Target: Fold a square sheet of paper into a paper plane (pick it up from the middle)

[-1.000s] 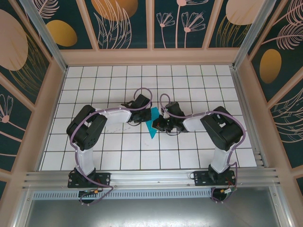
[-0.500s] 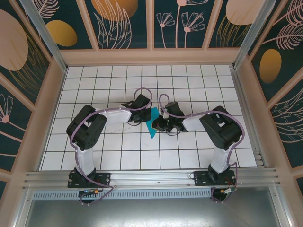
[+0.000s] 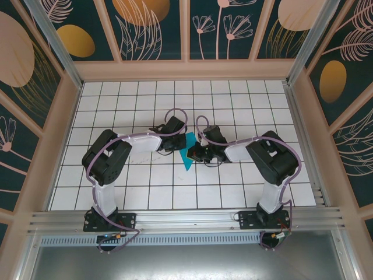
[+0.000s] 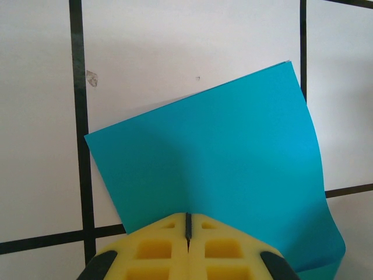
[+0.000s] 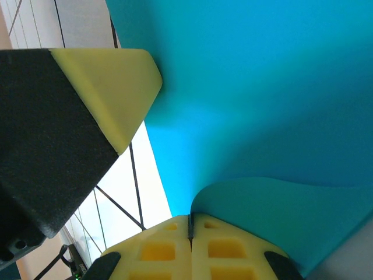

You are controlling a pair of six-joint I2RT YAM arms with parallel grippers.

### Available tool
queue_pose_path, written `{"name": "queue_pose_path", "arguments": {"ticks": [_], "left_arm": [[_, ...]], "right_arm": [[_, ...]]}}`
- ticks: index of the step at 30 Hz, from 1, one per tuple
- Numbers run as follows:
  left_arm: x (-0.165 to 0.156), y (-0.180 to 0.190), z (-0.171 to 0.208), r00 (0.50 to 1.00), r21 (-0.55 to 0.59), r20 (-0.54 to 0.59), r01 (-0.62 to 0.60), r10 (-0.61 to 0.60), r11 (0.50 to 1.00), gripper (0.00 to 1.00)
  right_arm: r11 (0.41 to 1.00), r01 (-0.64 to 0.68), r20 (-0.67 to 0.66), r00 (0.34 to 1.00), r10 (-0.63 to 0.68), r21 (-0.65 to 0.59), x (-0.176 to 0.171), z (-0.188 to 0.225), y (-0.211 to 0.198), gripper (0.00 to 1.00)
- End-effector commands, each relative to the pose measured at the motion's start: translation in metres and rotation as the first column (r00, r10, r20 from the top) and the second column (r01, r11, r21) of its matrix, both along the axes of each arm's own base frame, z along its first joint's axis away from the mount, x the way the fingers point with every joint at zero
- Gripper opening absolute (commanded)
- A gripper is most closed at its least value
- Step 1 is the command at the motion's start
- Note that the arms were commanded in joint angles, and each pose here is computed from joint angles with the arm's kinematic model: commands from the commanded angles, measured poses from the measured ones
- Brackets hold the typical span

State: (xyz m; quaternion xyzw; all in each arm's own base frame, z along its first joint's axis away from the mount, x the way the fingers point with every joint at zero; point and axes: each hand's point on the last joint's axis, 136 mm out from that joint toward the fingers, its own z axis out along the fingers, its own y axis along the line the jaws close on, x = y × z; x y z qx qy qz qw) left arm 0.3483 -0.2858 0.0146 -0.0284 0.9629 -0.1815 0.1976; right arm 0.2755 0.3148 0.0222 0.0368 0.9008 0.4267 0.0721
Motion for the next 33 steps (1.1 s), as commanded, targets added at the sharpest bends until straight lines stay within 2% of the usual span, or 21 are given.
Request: {"name": "queue_pose_path", "arguments": {"ticks": [1,33], "left_arm": [[-0.0168,0.0063,-0.0269,0.996,0.033,-0.082,0.019,-0.016,0.999,0.0],[-0.0179,0.0045,-0.0288,0.996,0.031,-0.089,0.027,-0.024,0.999,0.0]], "right_arm": [[1.0,-0.021,0.056,0.998,0.019,0.022,0.0026,0.0109,0.0052,0.03],[0.997,-0.066,0.071,0.995,0.064,0.033,0.0021,0.0071,0.012,0.03]]}}
